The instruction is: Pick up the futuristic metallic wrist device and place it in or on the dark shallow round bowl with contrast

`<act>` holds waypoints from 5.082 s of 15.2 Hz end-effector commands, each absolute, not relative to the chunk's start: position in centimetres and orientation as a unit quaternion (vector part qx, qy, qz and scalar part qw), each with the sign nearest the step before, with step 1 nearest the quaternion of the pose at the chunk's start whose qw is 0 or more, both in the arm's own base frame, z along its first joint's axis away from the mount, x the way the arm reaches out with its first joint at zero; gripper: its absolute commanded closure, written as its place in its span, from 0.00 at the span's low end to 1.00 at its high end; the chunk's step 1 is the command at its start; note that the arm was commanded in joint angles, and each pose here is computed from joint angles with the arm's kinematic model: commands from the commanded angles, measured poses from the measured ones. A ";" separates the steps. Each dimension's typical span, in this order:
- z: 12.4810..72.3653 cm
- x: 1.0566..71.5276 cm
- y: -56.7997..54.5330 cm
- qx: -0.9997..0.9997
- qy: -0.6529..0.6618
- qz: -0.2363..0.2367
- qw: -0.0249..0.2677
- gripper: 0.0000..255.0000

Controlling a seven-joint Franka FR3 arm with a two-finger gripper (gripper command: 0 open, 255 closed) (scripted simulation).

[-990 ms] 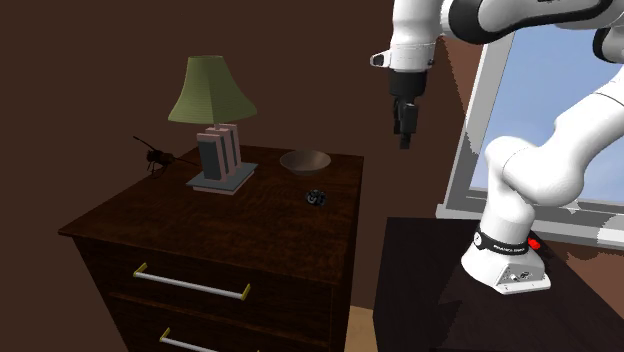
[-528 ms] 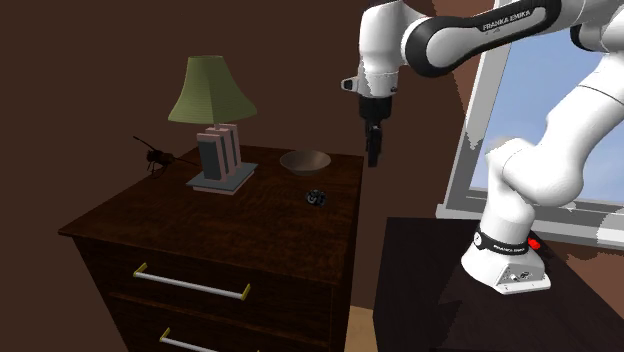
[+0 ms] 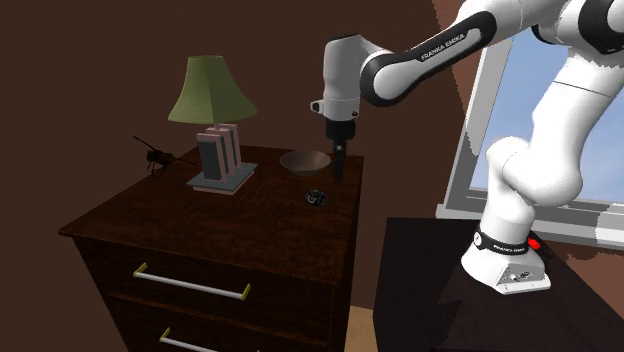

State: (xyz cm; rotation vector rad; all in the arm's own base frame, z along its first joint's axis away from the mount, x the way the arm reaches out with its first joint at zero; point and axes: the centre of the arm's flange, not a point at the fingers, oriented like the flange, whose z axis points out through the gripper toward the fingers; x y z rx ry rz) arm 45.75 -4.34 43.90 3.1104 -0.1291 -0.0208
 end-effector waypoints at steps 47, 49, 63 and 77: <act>43.0 52.4 -6.4 0.999 -0.044 0.000 0.012 1.00; 44.0 52.4 -6.4 0.999 -0.044 0.000 0.012 1.00; 46.4 54.8 -18.0 0.999 -0.044 0.000 0.012 1.00; 43.0 57.0 -28.7 0.999 -0.044 0.000 0.012 1.00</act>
